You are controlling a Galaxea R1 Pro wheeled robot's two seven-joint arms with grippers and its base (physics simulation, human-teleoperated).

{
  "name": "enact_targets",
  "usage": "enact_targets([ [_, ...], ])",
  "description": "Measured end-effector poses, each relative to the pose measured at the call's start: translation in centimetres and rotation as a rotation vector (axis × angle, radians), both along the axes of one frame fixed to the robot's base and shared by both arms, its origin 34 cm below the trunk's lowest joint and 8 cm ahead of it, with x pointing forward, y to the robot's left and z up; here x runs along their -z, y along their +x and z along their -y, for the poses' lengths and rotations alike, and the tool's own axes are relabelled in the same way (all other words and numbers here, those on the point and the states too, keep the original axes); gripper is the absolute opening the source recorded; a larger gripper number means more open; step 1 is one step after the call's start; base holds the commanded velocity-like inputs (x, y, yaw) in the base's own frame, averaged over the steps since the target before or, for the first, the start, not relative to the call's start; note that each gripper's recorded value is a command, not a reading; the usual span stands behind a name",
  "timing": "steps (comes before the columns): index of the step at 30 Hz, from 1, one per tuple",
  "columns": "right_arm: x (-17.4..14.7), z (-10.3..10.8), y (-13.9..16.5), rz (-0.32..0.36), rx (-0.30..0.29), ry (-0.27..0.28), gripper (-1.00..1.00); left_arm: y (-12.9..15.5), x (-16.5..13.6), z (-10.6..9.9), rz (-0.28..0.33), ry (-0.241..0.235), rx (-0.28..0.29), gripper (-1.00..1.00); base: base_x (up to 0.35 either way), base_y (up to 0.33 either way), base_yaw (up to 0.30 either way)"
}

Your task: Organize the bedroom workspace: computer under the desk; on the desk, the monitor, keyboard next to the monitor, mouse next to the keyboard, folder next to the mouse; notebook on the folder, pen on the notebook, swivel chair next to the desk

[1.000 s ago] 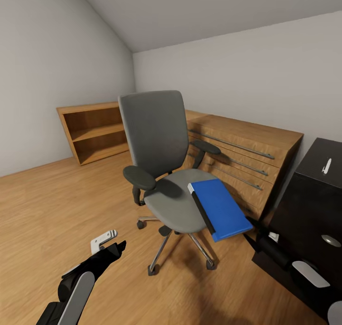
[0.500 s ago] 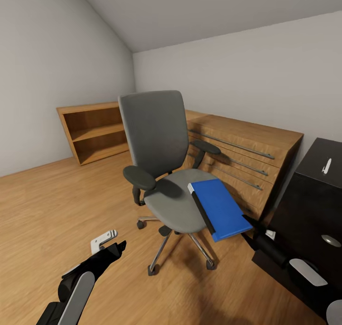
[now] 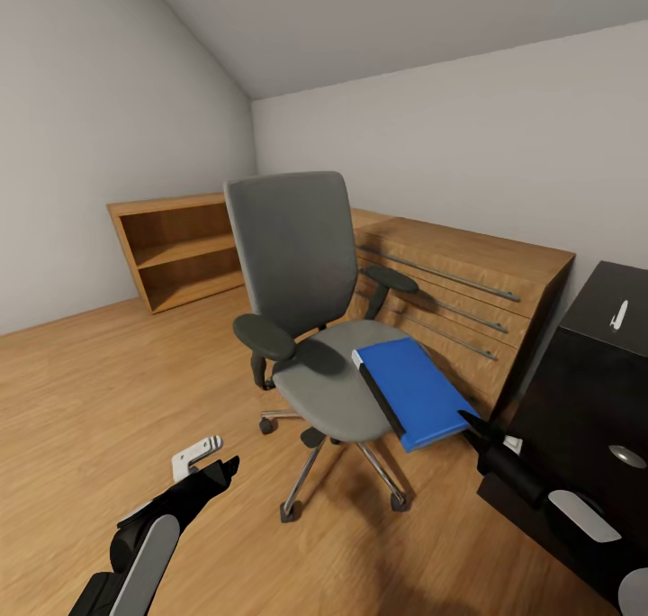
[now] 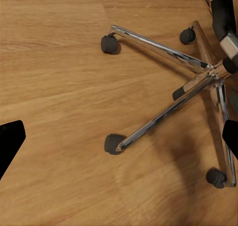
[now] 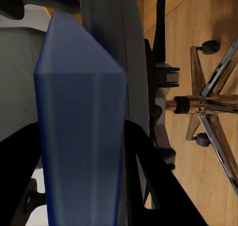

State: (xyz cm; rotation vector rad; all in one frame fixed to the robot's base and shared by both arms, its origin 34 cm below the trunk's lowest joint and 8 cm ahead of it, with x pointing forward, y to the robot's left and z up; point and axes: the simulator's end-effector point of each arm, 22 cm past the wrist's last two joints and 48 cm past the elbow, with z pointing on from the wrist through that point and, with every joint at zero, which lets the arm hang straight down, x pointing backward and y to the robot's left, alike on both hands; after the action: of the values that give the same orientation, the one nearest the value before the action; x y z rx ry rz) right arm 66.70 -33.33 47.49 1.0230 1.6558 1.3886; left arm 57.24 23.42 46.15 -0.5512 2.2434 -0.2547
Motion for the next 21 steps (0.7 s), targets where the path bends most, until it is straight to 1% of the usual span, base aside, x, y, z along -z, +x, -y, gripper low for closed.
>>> enact_targets([
  [13, -3.6, -0.3, 0.2, 0.063, -0.005, -0.004, -1.00, 0.2, -2.8, 0.0, 0.053, 0.001, -0.002, 1.00, 0.000, 0.000, 0.000],
  [14, -4.5, -0.8, 0.4, 0.082, -0.016, -0.003, -1.00, 0.2, -3.0, 0.0, 0.057, 0.001, -0.001, 1.00, 0.000, 0.000, 0.000],
  [17, -5.7, -1.3, 0.5, 0.107, -0.032, -0.012, -1.00, 0.2, -3.6, 0.0, 0.069, 0.001, -0.002, 1.00, -0.104, 0.000, 0.000],
  [21, -8.1, -2.9, 0.8, 0.155, -0.082, -0.045, -1.00, 0.3, -4.4, 0.0, 0.077, 0.001, -0.002, 1.00, -0.285, 0.000, 0.000],
])
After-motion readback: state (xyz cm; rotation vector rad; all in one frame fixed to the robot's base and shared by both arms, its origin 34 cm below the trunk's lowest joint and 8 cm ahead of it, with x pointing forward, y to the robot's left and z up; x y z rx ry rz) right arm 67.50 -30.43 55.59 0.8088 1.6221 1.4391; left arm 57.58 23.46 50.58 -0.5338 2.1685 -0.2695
